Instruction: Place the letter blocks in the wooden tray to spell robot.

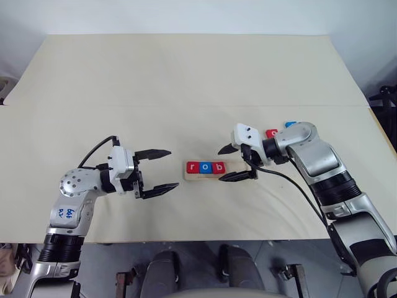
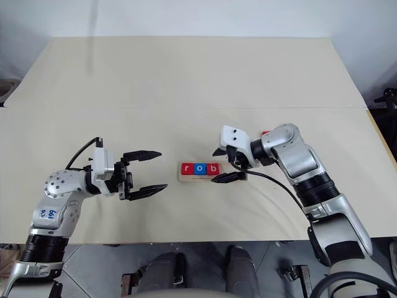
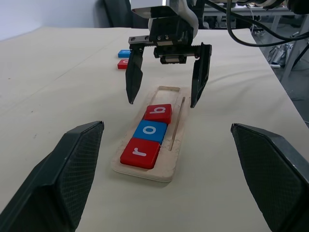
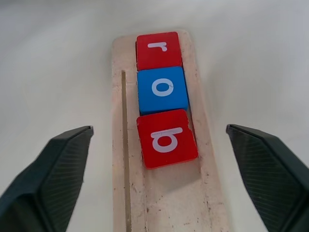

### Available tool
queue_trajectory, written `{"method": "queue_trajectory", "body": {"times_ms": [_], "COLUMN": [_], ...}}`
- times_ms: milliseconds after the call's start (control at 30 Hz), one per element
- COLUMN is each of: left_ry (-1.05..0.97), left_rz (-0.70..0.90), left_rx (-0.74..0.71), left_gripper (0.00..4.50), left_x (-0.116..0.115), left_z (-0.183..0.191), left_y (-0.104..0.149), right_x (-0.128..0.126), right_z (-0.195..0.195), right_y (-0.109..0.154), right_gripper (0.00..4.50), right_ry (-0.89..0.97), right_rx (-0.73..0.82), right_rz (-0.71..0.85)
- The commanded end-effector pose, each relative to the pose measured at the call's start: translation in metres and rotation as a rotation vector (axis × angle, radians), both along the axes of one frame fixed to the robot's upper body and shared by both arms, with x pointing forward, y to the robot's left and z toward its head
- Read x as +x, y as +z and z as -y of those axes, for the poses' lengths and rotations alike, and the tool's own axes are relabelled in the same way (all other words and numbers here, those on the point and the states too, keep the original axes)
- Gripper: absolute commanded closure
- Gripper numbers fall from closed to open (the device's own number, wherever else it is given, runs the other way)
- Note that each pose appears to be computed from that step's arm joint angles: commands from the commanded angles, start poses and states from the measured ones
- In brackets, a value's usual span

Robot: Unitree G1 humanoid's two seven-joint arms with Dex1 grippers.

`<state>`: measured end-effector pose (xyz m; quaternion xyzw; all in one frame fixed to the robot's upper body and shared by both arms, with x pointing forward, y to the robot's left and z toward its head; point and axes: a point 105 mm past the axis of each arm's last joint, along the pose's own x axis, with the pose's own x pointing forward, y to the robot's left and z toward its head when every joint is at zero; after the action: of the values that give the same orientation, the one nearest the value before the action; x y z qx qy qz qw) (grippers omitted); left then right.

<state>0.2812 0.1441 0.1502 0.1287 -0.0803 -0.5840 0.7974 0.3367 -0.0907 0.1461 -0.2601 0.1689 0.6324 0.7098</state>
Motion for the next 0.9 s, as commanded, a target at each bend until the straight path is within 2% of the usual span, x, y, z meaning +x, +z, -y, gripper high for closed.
{"method": "queue_trajectory", "body": {"times_ms": [33, 67, 167, 533, 900], "left_ry": [-0.021, -0.021, -0.021, -0.023, -0.011], "left_rz": [0.041, 0.041, 0.04, 0.04, 0.045], "left_rx": [-0.005, -0.005, -0.006, -0.004, -0.005], "left_gripper": [0.0, 0.0, 0.0, 0.0, 0.0], "left_x": [-0.003, -0.002, -0.002, -0.001, 0.0], "left_z": [0.006, 0.005, 0.005, 0.005, 0.005], "left_y": [0.008, 0.008, 0.008, 0.009, 0.01], "right_x": [-0.007, -0.009, -0.013, -0.017, -0.015], "right_z": [0.011, 0.013, 0.016, 0.008, -0.003], "right_y": [0.012, 0.012, 0.011, -0.009, -0.011], "right_gripper": [0.04, 0.04, 0.62, 4.46, 4.46], "right_ry": [0.007, 0.002, -0.01, -0.034, -0.038], "right_rx": [0.029, 0.031, 0.046, 0.034, 0.047], "right_rz": [0.028, 0.023, 0.008, -0.021, -0.034]}}
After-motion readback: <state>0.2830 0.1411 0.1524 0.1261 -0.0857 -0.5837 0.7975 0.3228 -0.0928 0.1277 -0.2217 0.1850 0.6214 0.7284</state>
